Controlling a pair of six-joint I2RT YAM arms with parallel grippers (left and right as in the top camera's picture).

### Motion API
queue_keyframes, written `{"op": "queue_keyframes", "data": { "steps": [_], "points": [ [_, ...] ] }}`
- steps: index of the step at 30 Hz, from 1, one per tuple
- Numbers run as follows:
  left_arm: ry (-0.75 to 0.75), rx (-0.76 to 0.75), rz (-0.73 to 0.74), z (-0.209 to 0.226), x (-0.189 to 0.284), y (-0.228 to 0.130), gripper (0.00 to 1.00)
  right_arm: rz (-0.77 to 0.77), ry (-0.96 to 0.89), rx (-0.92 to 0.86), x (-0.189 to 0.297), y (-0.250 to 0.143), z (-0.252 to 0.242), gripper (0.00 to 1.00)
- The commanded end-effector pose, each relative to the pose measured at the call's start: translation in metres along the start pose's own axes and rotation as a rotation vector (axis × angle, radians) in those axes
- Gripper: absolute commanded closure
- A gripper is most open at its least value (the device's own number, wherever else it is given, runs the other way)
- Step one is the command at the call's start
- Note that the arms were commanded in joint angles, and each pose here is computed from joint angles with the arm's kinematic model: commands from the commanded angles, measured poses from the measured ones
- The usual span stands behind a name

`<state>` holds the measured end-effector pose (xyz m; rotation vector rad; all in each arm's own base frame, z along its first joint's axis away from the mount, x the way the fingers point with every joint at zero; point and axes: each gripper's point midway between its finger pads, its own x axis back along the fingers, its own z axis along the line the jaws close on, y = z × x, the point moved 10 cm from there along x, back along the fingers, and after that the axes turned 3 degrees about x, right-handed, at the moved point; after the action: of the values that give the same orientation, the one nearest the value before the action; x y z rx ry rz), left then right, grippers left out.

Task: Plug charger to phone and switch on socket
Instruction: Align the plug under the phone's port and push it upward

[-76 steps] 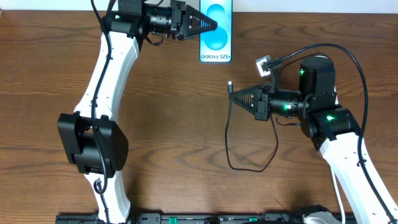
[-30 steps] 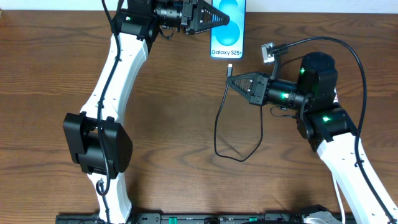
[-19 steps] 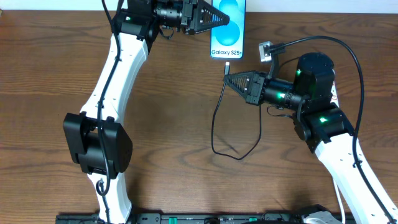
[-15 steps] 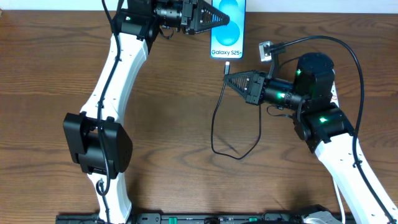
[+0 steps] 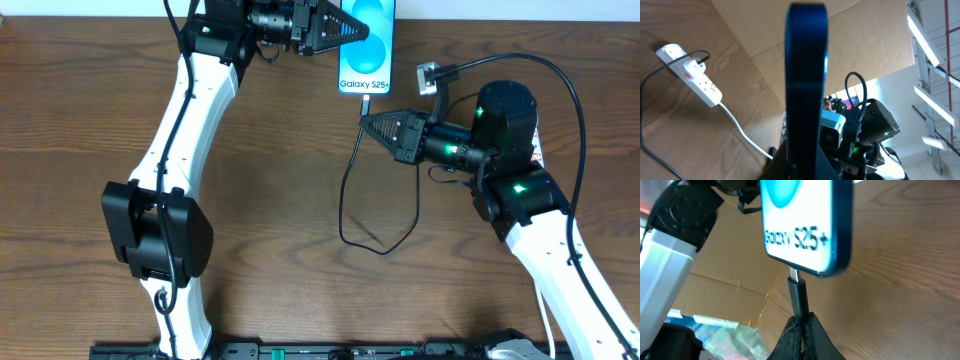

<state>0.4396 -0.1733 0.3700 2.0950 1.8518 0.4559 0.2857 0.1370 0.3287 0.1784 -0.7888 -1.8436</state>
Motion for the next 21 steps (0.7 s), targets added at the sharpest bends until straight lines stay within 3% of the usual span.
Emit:
{"op": "queue_keyframes", "data": {
  "steps": [1, 21],
  "points": [
    [-0.016, -0.077, 0.007, -0.022, 0.004, -0.001, 0.93, -0.010, 0.019, 0.019, 0.000, 0.006, 0.009, 0.99],
    [-0.016, -0.077, 0.007, -0.022, 0.004, -0.001, 0.93, 0.013, 0.013, 0.009, -0.010, 0.001, 0.008, 0.99]
  ]
}}
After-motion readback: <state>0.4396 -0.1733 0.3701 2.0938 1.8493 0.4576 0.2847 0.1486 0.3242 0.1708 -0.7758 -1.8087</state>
